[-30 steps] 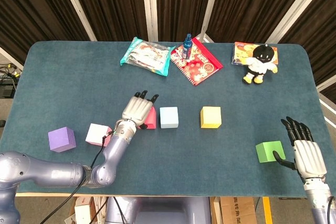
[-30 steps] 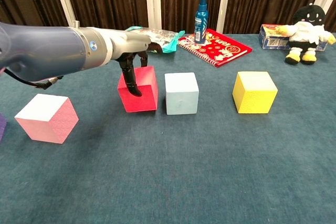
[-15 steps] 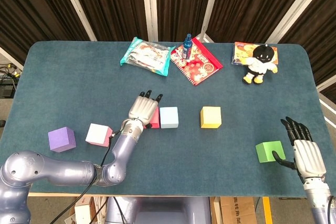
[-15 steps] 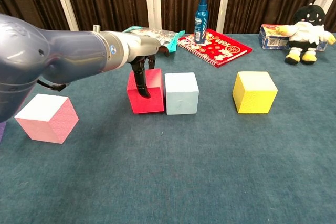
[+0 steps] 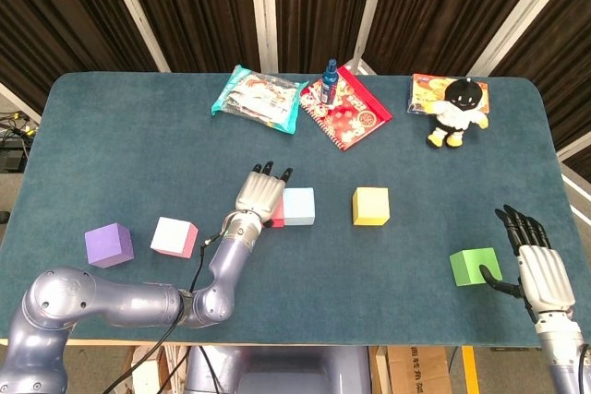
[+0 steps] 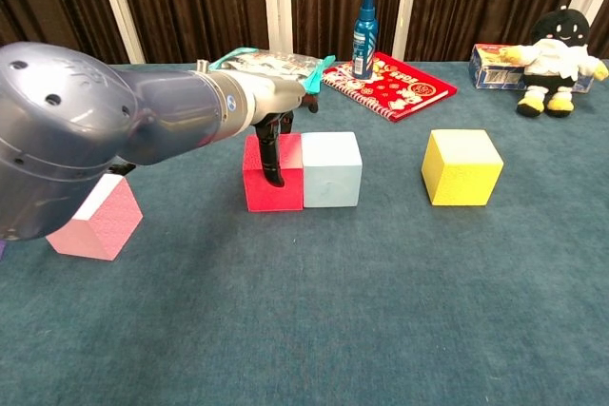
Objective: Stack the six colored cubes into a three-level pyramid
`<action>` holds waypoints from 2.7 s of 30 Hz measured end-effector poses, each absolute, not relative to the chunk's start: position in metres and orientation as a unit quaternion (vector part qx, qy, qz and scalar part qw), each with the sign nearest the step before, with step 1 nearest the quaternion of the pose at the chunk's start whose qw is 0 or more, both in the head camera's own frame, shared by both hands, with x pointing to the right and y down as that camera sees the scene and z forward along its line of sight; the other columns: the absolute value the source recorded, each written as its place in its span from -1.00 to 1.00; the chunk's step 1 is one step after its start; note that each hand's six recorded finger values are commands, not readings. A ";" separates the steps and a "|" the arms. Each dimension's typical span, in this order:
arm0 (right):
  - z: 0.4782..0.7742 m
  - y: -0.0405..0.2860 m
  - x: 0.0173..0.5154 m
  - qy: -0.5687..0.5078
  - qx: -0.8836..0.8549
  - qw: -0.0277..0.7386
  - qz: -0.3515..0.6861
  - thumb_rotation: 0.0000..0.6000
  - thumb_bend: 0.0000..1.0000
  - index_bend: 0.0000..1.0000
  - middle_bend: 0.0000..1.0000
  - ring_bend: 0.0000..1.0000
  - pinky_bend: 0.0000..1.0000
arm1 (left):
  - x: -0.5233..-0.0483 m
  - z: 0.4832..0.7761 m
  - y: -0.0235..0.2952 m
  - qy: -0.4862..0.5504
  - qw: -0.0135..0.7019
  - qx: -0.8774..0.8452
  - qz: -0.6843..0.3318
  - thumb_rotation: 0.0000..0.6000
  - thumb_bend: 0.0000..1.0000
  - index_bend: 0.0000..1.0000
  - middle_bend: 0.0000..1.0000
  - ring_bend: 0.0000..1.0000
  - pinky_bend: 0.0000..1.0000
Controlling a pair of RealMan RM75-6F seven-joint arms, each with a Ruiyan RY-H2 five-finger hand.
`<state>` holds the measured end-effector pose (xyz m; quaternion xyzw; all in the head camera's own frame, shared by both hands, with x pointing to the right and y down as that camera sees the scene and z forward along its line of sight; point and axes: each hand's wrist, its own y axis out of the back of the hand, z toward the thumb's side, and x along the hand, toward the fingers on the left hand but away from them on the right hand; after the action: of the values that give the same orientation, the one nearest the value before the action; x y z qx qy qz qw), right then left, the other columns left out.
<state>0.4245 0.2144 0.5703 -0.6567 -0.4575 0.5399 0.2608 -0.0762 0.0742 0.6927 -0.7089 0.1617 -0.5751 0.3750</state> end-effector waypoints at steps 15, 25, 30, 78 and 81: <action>0.570 0.214 0.427 -0.462 -0.653 0.257 0.542 1.00 -0.34 -1.00 -1.00 -1.00 -1.00 | -0.068 0.694 0.071 0.161 0.380 -0.708 -0.573 1.00 -0.46 -1.00 -0.17 -0.89 -0.73; 0.570 0.214 0.427 -0.462 -0.653 0.256 0.543 1.00 -0.34 -1.00 -1.00 -1.00 -1.00 | -0.063 0.695 0.072 0.156 0.384 -0.710 -0.569 1.00 -0.47 -1.00 -0.17 -0.89 -0.73; 0.570 0.214 0.428 -0.462 -0.652 0.255 0.544 1.00 -0.34 -1.00 -1.00 -1.00 -1.00 | -0.064 0.695 0.071 0.156 0.386 -0.709 -0.568 1.00 -0.46 -1.00 -0.17 -0.89 -0.73; 0.570 0.214 0.426 -0.462 -0.651 0.259 0.544 1.00 -0.34 -1.00 -1.00 -1.00 -1.00 | -0.094 0.682 0.067 0.172 0.363 -0.712 -0.576 1.00 -0.70 -1.00 -0.93 -0.99 -0.85; 0.570 0.215 0.425 -0.462 -0.651 0.260 0.544 1.00 -0.34 -1.00 -1.00 -1.00 -1.00 | -0.094 0.682 0.068 0.172 0.363 -0.713 -0.574 1.00 -0.70 -1.00 -0.93 -0.99 -0.85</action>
<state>0.4250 0.2146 0.5695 -0.6507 -0.4617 0.5438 0.2603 -0.0938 0.0683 0.6824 -0.7131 0.1723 -0.5744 0.3633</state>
